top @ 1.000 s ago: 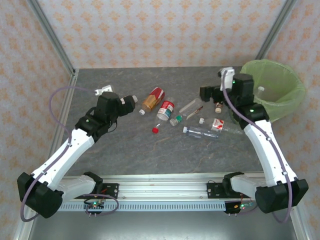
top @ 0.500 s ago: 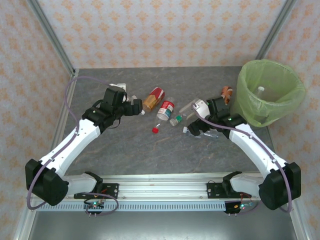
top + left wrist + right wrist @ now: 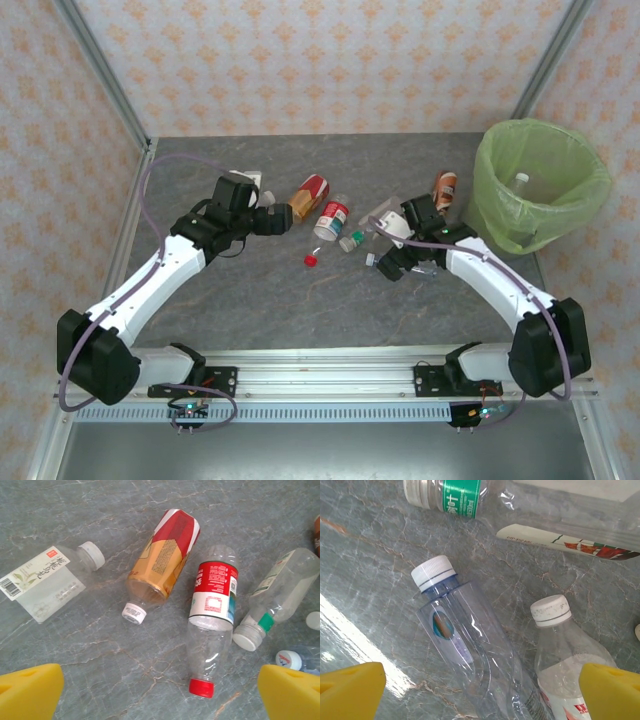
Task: Put the plastic bottles in the bin
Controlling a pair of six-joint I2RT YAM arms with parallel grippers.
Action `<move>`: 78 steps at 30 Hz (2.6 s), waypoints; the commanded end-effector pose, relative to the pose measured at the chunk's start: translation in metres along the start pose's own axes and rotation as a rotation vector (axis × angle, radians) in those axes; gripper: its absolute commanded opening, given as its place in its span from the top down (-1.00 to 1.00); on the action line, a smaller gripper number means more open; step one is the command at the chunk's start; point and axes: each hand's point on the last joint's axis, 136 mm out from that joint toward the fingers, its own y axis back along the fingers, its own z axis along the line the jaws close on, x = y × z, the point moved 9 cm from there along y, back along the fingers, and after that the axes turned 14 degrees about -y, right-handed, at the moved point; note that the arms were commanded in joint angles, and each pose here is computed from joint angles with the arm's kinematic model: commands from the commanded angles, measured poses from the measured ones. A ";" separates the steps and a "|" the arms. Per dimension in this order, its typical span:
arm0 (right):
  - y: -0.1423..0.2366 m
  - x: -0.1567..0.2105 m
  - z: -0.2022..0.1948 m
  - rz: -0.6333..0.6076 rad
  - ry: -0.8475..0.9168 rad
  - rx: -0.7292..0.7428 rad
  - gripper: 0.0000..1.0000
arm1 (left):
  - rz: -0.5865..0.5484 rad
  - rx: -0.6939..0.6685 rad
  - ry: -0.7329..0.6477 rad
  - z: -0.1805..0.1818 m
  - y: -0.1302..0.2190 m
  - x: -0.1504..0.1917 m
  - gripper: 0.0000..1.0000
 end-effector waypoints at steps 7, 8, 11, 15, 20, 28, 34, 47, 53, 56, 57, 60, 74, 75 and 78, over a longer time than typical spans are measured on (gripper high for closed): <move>-0.028 0.001 -0.003 0.195 0.143 0.019 -0.83 | -0.038 0.051 -0.095 -0.003 -0.007 0.002 -1.00; -0.030 0.003 -0.002 0.201 0.148 0.005 -0.83 | -0.046 0.045 -0.106 -0.002 -0.006 0.002 -1.00; -0.040 0.014 0.004 0.225 0.187 -0.029 -0.81 | -0.051 0.064 -0.131 -0.003 -0.007 0.005 -1.00; -0.051 0.013 0.004 0.209 0.262 0.014 -0.77 | -0.049 0.146 -0.146 -0.009 -0.012 0.010 -1.00; -0.068 0.012 0.009 0.243 0.305 0.013 -0.73 | -0.064 0.302 -0.128 -0.023 -0.008 0.009 -1.00; -0.083 0.022 0.010 0.282 0.321 0.012 -0.61 | -0.073 0.328 -0.115 -0.024 -0.005 0.008 -1.00; -0.094 0.025 0.011 0.302 0.328 -0.008 -0.51 | -0.099 0.248 -0.078 -0.018 0.001 0.003 -1.00; -0.094 0.028 0.010 0.349 0.322 0.052 -0.04 | -0.160 0.209 0.024 -0.020 0.018 0.003 -1.00; -0.090 0.023 0.012 0.321 0.230 0.041 0.22 | -0.167 0.136 0.027 -0.016 0.020 0.003 -1.00; -0.085 0.021 0.012 0.281 0.220 0.048 0.24 | -0.159 0.131 0.027 -0.017 0.019 0.003 -1.00; -0.083 0.020 0.013 0.271 0.219 0.044 0.24 | -0.155 0.129 0.025 -0.017 0.019 0.003 -1.00; -0.075 0.017 0.013 0.251 0.208 0.034 0.24 | -0.148 0.125 0.018 -0.019 0.019 0.003 -1.00; -0.044 -0.013 0.020 -0.127 0.062 -0.013 0.32 | -0.105 0.034 0.164 -0.015 -0.006 0.003 -1.00; -0.041 -0.016 0.021 -0.173 0.047 -0.024 0.32 | -0.132 0.028 0.185 -0.014 -0.010 0.006 -1.00; -0.031 -0.022 0.022 -0.263 0.008 -0.044 0.32 | -0.189 -0.004 0.254 -0.009 -0.017 0.009 -1.00</move>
